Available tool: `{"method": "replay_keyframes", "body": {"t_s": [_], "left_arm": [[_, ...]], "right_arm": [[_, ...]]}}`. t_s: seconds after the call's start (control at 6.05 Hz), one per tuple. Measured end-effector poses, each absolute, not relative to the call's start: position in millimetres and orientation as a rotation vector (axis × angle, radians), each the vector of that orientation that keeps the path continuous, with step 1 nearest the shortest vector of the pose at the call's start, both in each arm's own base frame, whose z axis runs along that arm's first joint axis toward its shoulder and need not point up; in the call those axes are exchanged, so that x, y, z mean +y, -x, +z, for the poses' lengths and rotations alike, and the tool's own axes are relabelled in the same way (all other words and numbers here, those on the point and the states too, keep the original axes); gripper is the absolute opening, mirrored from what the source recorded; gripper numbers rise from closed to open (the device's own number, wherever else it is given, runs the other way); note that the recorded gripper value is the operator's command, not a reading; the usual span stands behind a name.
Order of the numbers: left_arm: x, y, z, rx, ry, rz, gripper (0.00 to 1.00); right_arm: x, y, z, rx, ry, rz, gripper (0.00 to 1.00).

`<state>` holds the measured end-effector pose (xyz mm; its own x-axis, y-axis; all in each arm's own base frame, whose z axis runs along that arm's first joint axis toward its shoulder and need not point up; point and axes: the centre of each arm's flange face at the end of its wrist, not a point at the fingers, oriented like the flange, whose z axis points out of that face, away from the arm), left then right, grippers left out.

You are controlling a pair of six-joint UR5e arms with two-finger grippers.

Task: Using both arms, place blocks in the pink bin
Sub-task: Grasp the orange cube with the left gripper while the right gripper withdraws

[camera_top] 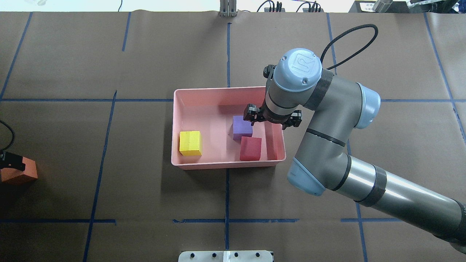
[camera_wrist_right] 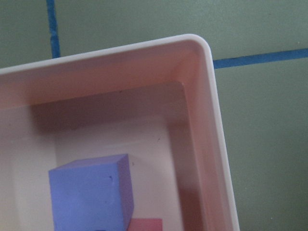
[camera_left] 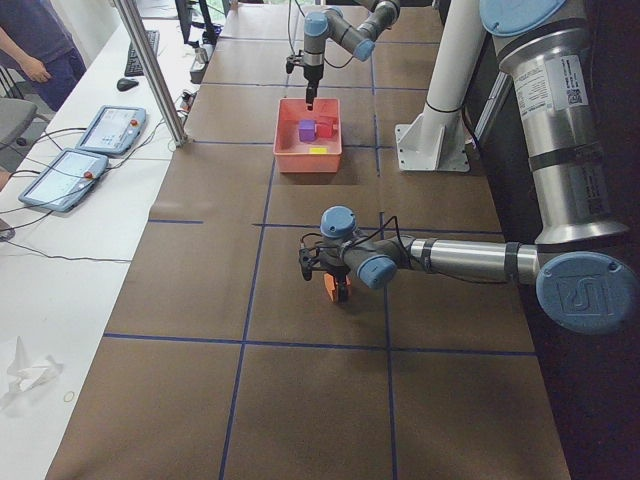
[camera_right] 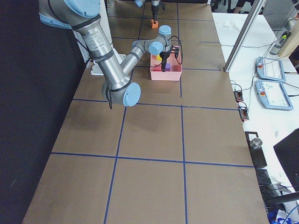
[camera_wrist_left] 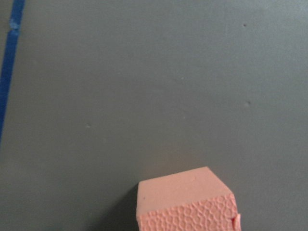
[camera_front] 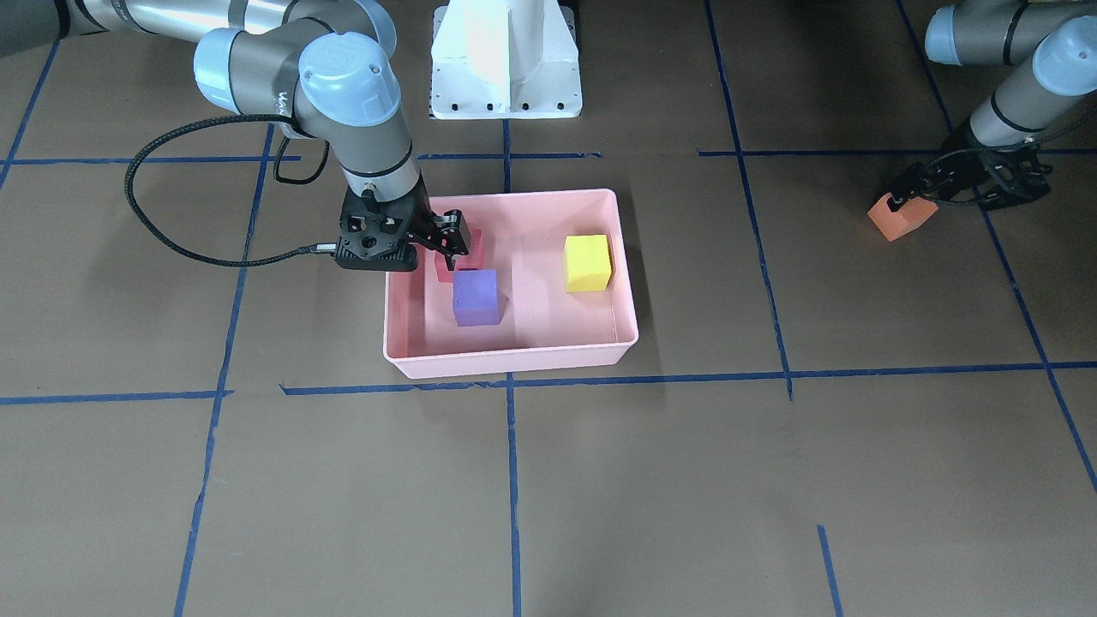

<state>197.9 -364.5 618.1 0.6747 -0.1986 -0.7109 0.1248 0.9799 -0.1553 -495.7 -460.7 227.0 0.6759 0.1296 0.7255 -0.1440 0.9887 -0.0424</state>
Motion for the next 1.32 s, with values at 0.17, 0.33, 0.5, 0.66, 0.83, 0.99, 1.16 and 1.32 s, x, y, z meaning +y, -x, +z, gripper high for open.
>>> {"method": "replay_keyframes", "body": {"t_s": [0.17, 0.33, 0.5, 0.66, 0.83, 0.99, 1.16, 1.32], "left_arm": [[-366.6, -204.0, 620.2, 0.810, 0.102, -0.181, 1.00], [-366.9, -208.2, 623.8, 0.806, 0.108, -0.176, 1.00], [-365.0, -212.7, 629.2, 0.803, 0.112, -0.166, 0.94], [-362.4, -216.8, 633.4, 0.805, 0.112, -0.151, 0.74], [-361.1, -219.0, 634.9, 0.808, 0.110, -0.140, 0.44], [-360.8, -219.6, 634.4, 0.813, 0.105, -0.134, 0.36], [-360.8, -220.2, 630.3, 0.824, 0.096, -0.126, 0.36], [-363.3, -222.5, 617.2, 0.846, 0.076, -0.115, 0.36]], "right_arm": [[-460.3, 496.2, 227.3, -0.813, -0.020, 0.154, 1.00], [-459.1, 497.5, 227.8, -0.811, -0.023, 0.153, 1.00], [-457.7, 498.8, 230.7, -0.804, -0.028, 0.153, 1.00], [-456.5, 499.5, 235.0, -0.798, -0.027, 0.154, 1.00], [-455.9, 499.7, 238.0, -0.794, -0.027, 0.155, 1.00], [-455.6, 499.8, 239.2, -0.793, -0.026, 0.155, 1.00], [-455.7, 499.7, 239.4, -0.793, -0.026, 0.155, 1.00], [-455.7, 499.3, 238.4, -0.795, -0.027, 0.154, 1.00]]}}
